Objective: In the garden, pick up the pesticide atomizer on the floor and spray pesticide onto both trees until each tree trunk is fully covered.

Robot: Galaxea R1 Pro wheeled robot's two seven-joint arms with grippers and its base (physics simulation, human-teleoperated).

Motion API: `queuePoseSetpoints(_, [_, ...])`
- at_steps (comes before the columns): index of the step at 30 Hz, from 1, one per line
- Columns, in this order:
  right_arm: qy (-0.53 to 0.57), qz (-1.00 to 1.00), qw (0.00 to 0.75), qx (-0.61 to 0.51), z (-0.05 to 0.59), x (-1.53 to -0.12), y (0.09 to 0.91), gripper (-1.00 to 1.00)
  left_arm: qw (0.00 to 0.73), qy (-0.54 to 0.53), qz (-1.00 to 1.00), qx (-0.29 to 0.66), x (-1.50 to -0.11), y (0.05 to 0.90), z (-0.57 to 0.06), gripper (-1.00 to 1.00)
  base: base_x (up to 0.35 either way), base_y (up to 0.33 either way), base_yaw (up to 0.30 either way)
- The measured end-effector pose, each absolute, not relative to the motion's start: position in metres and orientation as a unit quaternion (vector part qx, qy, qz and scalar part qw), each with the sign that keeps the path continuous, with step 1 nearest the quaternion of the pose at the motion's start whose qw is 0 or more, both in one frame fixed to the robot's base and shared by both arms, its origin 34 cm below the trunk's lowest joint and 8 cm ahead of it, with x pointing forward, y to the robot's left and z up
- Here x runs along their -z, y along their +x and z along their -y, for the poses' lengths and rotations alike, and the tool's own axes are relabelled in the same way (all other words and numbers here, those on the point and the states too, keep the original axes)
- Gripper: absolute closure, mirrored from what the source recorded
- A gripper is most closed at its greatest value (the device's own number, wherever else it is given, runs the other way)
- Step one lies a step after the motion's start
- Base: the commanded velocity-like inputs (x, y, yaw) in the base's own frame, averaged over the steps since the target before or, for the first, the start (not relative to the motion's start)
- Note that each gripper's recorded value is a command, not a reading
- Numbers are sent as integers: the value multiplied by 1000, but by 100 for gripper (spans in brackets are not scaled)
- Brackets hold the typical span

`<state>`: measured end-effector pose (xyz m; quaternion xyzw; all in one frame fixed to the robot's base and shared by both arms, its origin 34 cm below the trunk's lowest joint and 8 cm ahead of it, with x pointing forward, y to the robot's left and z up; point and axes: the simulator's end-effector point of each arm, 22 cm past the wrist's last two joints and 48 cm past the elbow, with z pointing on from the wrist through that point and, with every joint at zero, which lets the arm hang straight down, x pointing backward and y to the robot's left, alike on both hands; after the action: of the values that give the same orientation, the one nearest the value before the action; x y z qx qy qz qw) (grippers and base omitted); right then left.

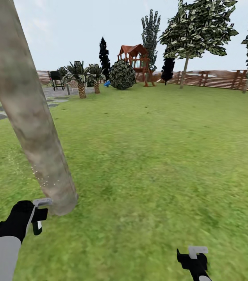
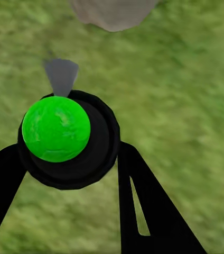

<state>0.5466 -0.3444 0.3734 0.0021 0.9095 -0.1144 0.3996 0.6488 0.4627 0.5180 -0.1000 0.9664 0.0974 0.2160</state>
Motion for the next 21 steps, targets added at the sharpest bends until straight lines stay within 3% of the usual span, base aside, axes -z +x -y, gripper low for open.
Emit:
queuePoseSetpoints(6, [2,-910,400,114,344,-373,547,-100,266,-96,-954,-96,-581,706,-465,100,1,0,261])
queuePoseSetpoints(11, [1,-910,400,113,344,-373,547,-100,275,-21,-960,-40,-623,748,-409,100,0,0,254])
queuePoseSetpoints(18, [1,-910,399,115,347,-374,546,-100,306,-24,-951,-28,-693,789,-405,100,0,0,30])
queuePoseSetpoints(21, [0,-910,399,116,348,-374,546,-100,310,-34,-948,-61,-711,787,-447,100,0,0,0])
